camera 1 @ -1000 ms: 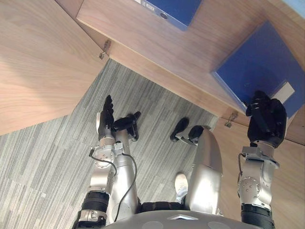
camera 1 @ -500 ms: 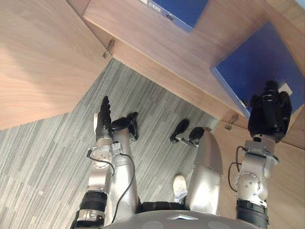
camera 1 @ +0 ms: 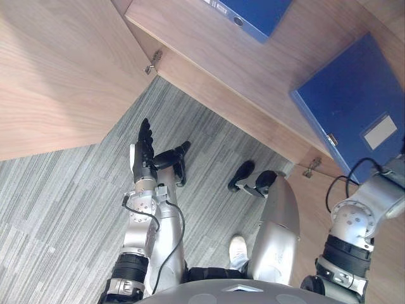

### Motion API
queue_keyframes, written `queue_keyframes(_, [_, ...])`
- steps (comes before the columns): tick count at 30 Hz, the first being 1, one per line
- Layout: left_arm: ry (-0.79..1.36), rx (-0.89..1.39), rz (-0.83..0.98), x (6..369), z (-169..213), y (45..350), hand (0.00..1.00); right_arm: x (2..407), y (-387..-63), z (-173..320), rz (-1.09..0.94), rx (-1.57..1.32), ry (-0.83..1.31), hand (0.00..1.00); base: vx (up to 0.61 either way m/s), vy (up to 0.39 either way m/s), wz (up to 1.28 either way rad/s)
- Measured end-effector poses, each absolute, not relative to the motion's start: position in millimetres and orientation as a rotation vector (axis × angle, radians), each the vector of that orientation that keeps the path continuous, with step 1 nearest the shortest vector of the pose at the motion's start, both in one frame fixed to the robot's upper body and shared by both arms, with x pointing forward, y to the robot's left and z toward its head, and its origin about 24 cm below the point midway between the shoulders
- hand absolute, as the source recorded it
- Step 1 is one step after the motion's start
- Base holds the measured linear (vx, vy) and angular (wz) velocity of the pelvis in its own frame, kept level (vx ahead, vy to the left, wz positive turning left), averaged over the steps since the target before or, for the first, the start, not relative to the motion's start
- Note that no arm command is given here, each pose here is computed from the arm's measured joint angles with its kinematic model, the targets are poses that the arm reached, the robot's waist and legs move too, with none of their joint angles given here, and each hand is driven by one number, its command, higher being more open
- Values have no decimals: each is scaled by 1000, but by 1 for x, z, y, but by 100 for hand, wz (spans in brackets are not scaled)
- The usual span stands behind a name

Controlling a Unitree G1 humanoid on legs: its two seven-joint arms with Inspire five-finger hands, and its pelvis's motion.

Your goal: Walk over to the cabinet, pick up the folder, carry it to the office cabinet, place the folder inside the office cabinet, then close the office cabinet door

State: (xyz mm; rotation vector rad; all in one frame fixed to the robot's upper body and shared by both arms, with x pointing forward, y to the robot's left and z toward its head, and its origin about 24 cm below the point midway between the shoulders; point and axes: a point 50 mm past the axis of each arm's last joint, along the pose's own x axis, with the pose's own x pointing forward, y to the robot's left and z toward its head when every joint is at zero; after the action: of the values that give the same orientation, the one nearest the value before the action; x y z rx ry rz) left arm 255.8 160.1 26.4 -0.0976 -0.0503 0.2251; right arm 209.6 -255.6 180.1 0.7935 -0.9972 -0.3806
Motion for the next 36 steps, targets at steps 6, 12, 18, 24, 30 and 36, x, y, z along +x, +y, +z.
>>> queue_keyframes(6, [-43, -116, 205, 256, 25, 154, 100, 232, -207, 113, -239, 836, -551, 0, 0, 0, 0])
queue_keyframes(12, [-17, -99, 208, 257, 19, 158, 100, 235, -198, 92, -169, 802, -438, 0, 0, 0, 0])
queue_keyframes(18, [7, -57, 242, 261, 14, 168, 100, 239, -198, 75, -142, 713, -353, 0, 6, 3, 0])
queue_keyframes(24, [6, -59, 254, 261, 14, 171, 100, 238, -204, 75, -178, 711, -358, 0, 0, 0, 0])
queue_keyframes(30, [-19, -68, 264, 261, 20, 173, 100, 232, -223, 72, -308, 717, -366, 0, 0, 0, 0])
queue_keyframes(36, [-83, -94, 265, 263, 35, 172, 100, 228, -234, 71, -388, 717, -371, 0, 6, -7, -5])
